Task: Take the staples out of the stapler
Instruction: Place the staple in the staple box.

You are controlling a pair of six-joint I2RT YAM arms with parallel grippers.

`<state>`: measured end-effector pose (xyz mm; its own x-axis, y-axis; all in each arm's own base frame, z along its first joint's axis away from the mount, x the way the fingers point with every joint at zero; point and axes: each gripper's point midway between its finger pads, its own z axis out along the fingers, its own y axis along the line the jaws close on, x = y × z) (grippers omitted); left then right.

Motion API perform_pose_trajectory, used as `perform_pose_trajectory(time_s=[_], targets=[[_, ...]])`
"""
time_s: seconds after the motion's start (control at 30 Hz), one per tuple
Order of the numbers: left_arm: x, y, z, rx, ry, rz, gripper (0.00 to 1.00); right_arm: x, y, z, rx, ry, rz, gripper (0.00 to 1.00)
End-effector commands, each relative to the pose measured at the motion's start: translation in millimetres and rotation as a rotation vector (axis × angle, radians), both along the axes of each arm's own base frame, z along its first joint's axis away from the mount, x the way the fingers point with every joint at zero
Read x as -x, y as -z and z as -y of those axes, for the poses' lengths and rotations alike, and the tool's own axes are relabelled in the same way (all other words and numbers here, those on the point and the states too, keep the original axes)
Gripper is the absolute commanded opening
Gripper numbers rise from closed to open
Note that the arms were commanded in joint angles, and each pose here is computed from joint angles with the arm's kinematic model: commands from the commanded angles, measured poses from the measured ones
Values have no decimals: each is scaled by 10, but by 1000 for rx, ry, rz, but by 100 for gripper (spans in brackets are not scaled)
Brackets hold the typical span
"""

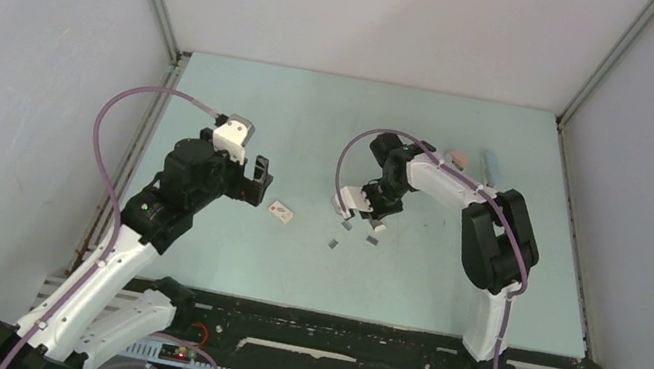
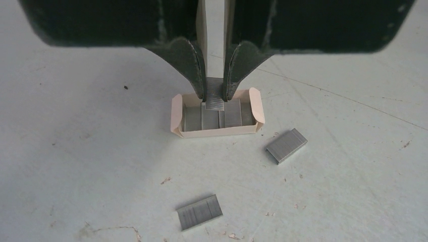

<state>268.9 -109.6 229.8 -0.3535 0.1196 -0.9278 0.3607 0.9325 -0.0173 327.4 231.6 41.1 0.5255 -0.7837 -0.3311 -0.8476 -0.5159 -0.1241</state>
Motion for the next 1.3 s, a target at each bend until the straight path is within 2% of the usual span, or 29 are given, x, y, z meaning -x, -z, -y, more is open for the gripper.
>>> perform_pose_trajectory(time_s=[0.0,1.27], targets=[[-9,-36,-31,-11,1,31,96,-26,-38,-85,7,-44,19,15],[-17,5,-28,-13,3,18,97,-146,45,-168,29,-52,50,15]])
